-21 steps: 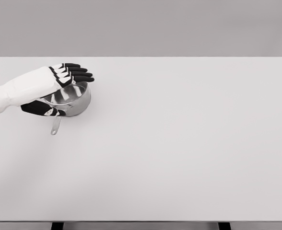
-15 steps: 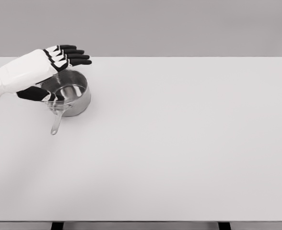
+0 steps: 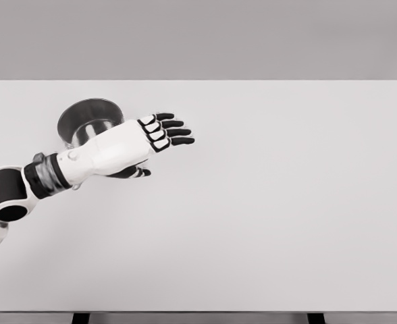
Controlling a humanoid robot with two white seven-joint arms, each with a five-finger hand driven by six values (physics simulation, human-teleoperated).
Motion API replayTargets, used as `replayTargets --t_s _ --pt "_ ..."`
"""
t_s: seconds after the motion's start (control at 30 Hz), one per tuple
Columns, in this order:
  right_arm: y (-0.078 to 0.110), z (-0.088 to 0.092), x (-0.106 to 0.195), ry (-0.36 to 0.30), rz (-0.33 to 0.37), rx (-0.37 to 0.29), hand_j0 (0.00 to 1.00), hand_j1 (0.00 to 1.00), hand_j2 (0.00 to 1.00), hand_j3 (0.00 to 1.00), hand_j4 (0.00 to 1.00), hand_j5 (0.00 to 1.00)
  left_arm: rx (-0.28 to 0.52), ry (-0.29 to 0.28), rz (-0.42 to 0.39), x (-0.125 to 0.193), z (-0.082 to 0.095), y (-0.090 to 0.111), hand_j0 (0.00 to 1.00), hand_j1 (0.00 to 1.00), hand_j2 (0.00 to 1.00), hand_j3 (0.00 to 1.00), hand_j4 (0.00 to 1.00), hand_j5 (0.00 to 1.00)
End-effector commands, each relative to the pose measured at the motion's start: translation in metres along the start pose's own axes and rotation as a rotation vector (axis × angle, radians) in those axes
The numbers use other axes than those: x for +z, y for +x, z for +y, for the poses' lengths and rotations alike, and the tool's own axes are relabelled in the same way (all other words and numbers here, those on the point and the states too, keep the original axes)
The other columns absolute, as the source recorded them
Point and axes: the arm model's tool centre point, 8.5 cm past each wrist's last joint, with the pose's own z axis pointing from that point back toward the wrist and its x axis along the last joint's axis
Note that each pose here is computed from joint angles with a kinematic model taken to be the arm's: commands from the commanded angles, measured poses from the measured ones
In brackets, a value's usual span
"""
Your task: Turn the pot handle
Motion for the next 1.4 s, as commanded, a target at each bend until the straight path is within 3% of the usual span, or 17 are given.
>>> replayTargets --t_s 0.0,0.2,0.47,0.57,1.2,1.37 --pt "0.0 0.0 0.0 0.0 0.0 0.001 1.0 1.0 1.0 1.0 1.0 1.0 0.021 -0.013 0.027 -0.002 -0.013 -0.007 1.0 1.0 1.0 1.0 1.0 1.0" --pt "0.0 0.0 0.0 0.0 0.0 0.0 1.0 1.0 1.0 1.0 1.0 1.0 -0.002 -0.034 0.04 -0.002 -0.018 -0.009 1.0 1.0 1.0 1.0 1.0 1.0" --pt "0.0 0.0 0.0 0.0 0.0 0.001 1.0 1.0 1.0 1.0 1.0 1.0 0.035 -0.062 0.066 0.008 -0.035 -0.01 1.0 1.0 1.0 1.0 1.0 1.0" --pt "0.0 0.0 0.0 0.0 0.0 0.001 1.0 1.0 1.0 1.0 1.0 1.0 0.047 -0.077 0.101 0.015 -0.041 -0.019 1.0 1.0 1.0 1.0 1.0 1.0" --pt "0.0 0.0 0.0 0.0 0.0 0.0 1.0 1.0 1.0 1.0 1.0 1.0 0.05 -0.091 0.184 0.036 -0.042 -0.042 1.0 1.0 1.0 1.0 1.0 1.0" --pt "0.0 0.0 0.0 0.0 0.0 0.0 1.0 1.0 1.0 1.0 1.0 1.0 0.045 -0.099 0.248 0.057 -0.04 -0.056 1.0 1.0 1.0 1.0 1.0 1.0"
